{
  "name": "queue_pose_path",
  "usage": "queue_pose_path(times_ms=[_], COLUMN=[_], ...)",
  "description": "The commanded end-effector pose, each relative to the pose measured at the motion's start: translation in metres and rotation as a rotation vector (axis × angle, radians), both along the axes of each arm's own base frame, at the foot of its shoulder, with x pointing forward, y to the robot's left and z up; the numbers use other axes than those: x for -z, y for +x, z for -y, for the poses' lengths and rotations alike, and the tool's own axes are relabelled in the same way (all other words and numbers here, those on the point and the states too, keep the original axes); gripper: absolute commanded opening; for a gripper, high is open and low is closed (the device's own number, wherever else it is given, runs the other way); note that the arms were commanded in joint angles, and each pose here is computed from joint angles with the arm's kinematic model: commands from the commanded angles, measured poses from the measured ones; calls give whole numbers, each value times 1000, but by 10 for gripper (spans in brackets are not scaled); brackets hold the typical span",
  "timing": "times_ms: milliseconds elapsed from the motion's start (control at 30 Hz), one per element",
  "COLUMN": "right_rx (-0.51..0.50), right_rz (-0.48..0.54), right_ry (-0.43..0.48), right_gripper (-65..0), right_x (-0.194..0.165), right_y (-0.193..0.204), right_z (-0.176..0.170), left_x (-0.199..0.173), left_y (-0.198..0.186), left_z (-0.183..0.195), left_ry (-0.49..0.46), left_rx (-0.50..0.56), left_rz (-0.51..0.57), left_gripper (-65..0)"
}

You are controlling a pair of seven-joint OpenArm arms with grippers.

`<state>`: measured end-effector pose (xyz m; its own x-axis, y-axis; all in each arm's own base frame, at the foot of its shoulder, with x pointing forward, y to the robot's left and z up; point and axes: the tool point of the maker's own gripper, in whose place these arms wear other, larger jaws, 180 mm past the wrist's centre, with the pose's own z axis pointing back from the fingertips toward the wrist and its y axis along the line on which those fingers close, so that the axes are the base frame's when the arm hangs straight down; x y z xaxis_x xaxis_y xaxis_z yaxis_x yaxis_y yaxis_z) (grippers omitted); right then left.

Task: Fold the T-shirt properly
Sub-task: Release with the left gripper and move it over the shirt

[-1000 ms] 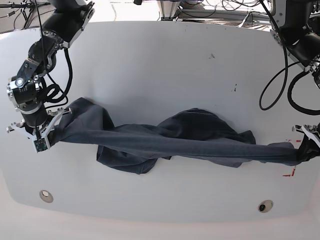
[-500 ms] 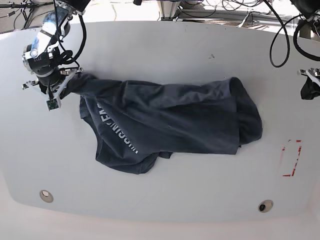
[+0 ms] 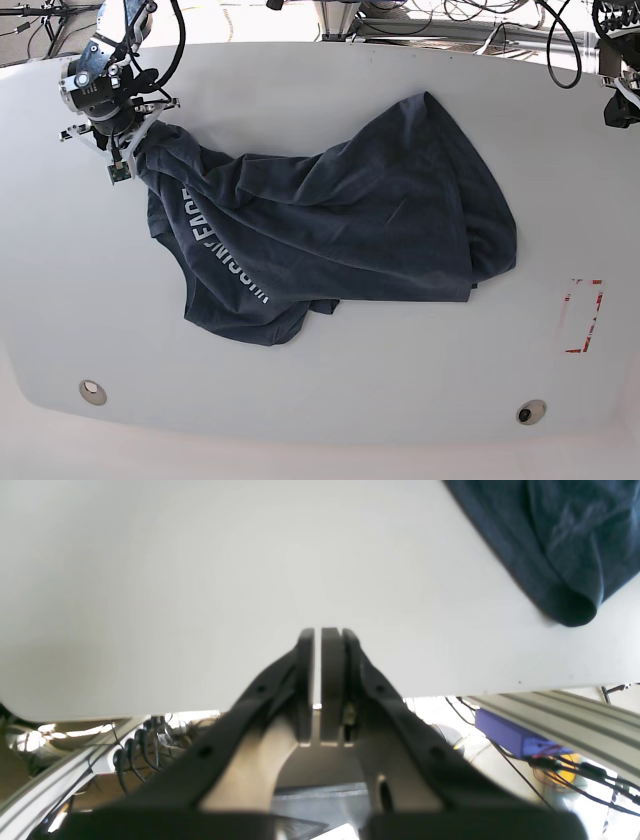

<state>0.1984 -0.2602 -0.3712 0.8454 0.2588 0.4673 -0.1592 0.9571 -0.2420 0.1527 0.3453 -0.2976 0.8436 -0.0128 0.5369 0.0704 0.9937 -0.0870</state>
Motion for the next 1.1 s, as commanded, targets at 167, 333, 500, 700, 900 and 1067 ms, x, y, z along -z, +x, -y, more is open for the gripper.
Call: queue_pose_path(times_ms=[167, 333, 500, 700, 900, 1067], right_rx=[6, 5, 2, -9, -11, -11], right_rz=[23, 17, 27, 61, 64, 67], right_ry=[2, 5, 10, 19, 21, 22], right_gripper=[-648, -648, -650, -650, -650, -650], right_x=[-4, -2, -3, -5, -5, -5], right_y=[0, -3, -1, 3, 4, 4], right_z=[-1, -2, -3, -6, -7, -7], left_x=[-10, -1, 10, 27, 44, 62], left_y=[7, 8, 30, 46, 46, 39], left_z=[0, 13, 50, 101, 125, 138], left_ry=[12, -31, -118, -244, -278, -264], left_rx=[19, 16, 79, 134, 125, 116], left_rz=[38, 37, 67, 84, 56, -2], left_gripper=[-650, -650, -625, -469, -311, -261])
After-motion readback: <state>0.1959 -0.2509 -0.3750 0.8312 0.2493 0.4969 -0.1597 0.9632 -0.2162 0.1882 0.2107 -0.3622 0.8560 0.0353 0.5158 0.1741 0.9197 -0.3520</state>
